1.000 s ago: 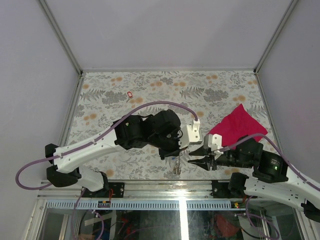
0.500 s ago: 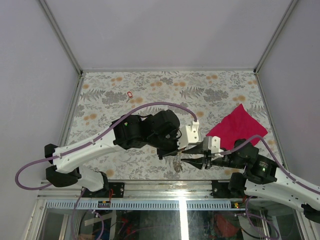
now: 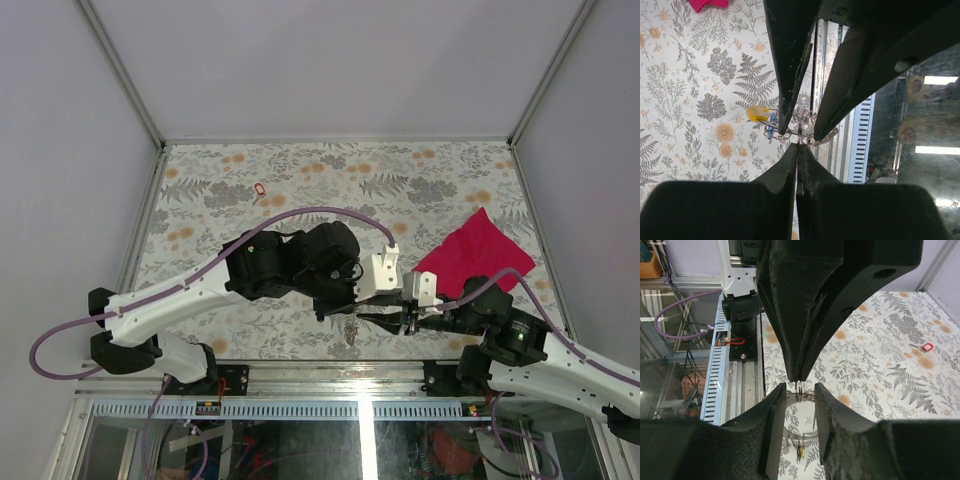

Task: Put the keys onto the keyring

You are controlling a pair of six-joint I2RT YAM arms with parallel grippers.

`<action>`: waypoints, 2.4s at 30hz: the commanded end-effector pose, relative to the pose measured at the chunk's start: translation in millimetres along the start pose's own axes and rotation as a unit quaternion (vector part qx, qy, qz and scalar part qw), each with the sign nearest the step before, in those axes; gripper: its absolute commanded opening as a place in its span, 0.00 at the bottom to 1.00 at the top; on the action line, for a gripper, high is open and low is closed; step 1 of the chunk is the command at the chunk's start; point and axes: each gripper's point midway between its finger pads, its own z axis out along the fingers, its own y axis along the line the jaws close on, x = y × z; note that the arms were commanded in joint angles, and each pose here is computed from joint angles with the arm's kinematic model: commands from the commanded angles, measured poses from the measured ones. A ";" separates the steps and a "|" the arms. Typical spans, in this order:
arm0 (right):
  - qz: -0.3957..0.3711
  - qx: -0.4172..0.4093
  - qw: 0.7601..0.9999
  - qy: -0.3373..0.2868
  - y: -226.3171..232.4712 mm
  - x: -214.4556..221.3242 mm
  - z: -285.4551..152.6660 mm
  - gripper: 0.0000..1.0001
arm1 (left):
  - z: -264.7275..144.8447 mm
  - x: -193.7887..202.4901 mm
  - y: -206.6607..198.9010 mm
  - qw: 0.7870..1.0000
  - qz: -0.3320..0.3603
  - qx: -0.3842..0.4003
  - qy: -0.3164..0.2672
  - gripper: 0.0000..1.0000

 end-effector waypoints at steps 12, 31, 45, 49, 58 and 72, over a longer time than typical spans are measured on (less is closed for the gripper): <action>-0.033 -0.002 0.999 -0.014 -2.4 -13.7 2.5 0.37 | -11.2 -14.0 -13.7 0.999 0.029 0.023 -0.031 0.00; -0.026 -0.024 0.999 -0.003 4.4 -3.0 8.5 0.31 | -12.0 -17.8 -16.8 0.998 0.035 0.028 -0.035 0.00; -0.016 -0.022 0.999 -0.027 6.7 -7.5 5.8 0.23 | -14.0 -20.3 -18.1 0.998 0.038 0.029 -0.045 0.00; -0.012 -0.023 0.999 -0.029 7.8 -6.9 4.2 0.21 | -15.9 -21.3 -18.7 0.998 0.039 0.030 -0.049 0.00; -0.002 -0.019 0.999 -0.050 8.2 -12.8 2.8 0.18 | -16.5 -23.4 -19.7 0.997 0.042 0.031 -0.053 0.00; 0.022 -0.018 0.998 -0.050 7.8 -12.6 8.7 0.00 | -19.8 -26.6 -17.7 0.997 0.042 0.023 -0.063 0.00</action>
